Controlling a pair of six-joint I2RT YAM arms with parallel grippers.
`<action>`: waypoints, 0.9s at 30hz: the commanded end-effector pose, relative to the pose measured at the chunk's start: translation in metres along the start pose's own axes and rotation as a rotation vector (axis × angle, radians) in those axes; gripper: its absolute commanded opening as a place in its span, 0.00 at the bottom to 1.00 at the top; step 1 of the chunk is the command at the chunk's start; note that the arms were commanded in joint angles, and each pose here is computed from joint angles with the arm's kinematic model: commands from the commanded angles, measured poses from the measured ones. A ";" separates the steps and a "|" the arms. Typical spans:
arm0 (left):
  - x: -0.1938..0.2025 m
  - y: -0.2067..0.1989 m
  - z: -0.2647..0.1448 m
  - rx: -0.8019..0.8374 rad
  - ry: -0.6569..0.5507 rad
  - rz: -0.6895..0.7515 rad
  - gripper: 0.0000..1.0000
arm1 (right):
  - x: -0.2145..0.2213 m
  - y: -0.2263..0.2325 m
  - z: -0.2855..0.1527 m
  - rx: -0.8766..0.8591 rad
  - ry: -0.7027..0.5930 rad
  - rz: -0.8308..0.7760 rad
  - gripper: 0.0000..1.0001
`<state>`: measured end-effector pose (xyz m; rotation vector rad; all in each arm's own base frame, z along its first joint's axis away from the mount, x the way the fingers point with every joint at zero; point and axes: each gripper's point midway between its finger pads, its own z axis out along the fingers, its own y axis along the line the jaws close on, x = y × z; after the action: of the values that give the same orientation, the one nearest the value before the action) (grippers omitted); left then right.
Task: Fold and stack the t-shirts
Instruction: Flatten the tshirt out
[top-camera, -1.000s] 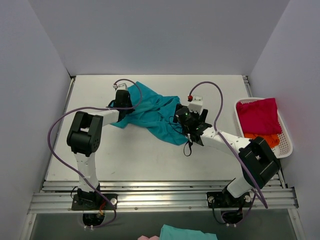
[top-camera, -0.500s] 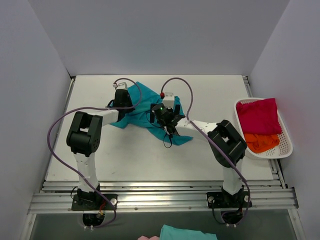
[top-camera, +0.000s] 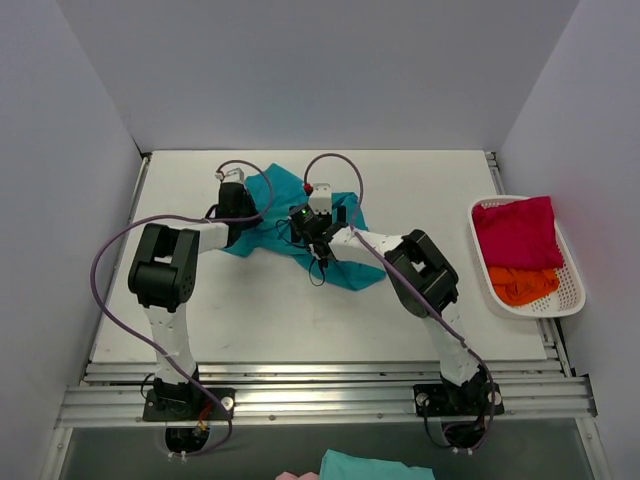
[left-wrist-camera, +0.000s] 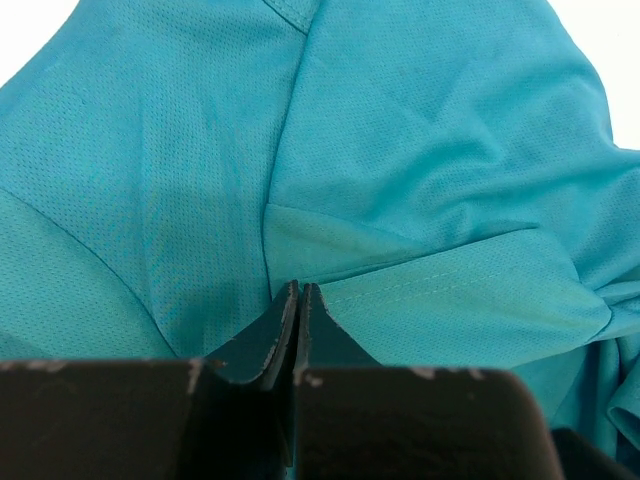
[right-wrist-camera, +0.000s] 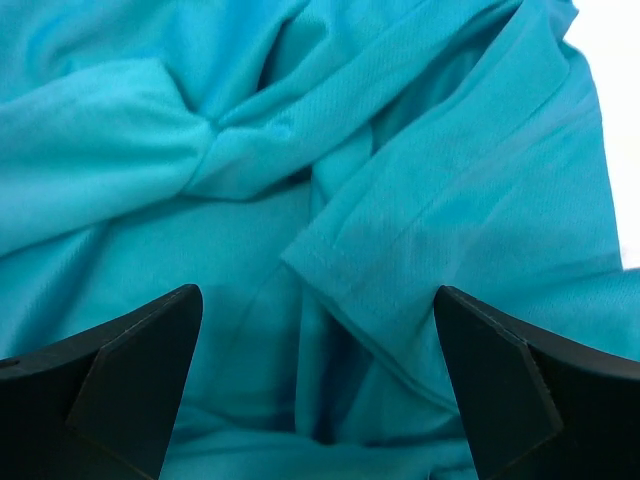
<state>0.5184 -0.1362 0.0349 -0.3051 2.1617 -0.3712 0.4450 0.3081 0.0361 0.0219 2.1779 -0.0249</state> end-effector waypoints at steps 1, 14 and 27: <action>-0.021 -0.013 -0.005 0.065 -0.062 -0.022 0.02 | -0.025 -0.005 0.002 0.062 -0.051 -0.016 0.97; -0.023 -0.009 -0.005 0.066 -0.069 -0.039 0.02 | -0.030 -0.017 0.014 0.130 -0.056 -0.020 0.91; -0.020 -0.009 -0.003 0.094 -0.052 -0.052 0.02 | -0.017 -0.033 0.025 0.180 -0.036 -0.017 0.54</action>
<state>0.5195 -0.1369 0.0370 -0.3180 2.1437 -0.4474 0.4722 0.2856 0.0344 0.0718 2.1526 -0.1716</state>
